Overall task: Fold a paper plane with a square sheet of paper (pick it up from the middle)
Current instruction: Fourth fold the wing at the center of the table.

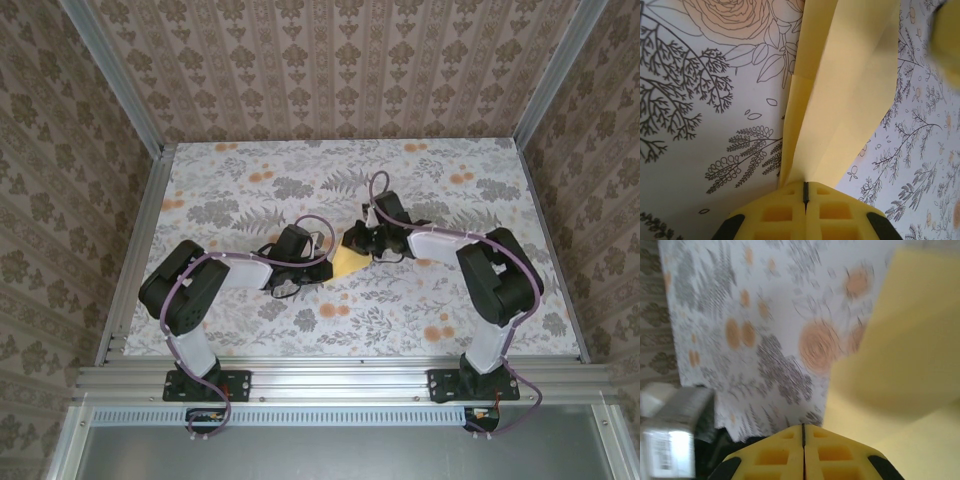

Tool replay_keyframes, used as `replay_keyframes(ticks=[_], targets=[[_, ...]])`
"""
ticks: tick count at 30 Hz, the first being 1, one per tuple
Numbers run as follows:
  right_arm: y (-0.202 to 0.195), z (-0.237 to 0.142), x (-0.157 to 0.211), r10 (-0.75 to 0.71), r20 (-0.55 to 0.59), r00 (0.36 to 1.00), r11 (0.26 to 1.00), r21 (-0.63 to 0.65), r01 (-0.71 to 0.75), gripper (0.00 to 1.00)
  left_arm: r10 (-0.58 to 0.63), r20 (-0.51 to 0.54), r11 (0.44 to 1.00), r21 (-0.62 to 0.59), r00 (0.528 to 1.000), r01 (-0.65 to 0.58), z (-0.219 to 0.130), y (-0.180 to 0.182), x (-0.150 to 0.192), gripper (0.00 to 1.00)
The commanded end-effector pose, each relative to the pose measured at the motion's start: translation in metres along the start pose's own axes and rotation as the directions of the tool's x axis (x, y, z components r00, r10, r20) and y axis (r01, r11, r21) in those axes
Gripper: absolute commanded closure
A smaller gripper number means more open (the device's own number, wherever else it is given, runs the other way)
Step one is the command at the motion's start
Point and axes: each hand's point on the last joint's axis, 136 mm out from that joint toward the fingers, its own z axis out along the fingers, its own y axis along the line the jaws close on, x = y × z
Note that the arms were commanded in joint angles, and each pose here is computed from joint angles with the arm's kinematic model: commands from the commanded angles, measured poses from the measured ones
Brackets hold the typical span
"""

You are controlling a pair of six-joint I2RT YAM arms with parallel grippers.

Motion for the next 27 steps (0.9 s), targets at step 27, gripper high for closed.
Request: replay_keyframes(ticks=[27], targets=[[-0.085,0.027,-0.005,0.13,-0.028,0.991,0.986,0.11,-0.127,0.99,-0.089,-0.178,0.984,-0.166,0.98,0.059,-0.001,0.044,0.06,1.0]])
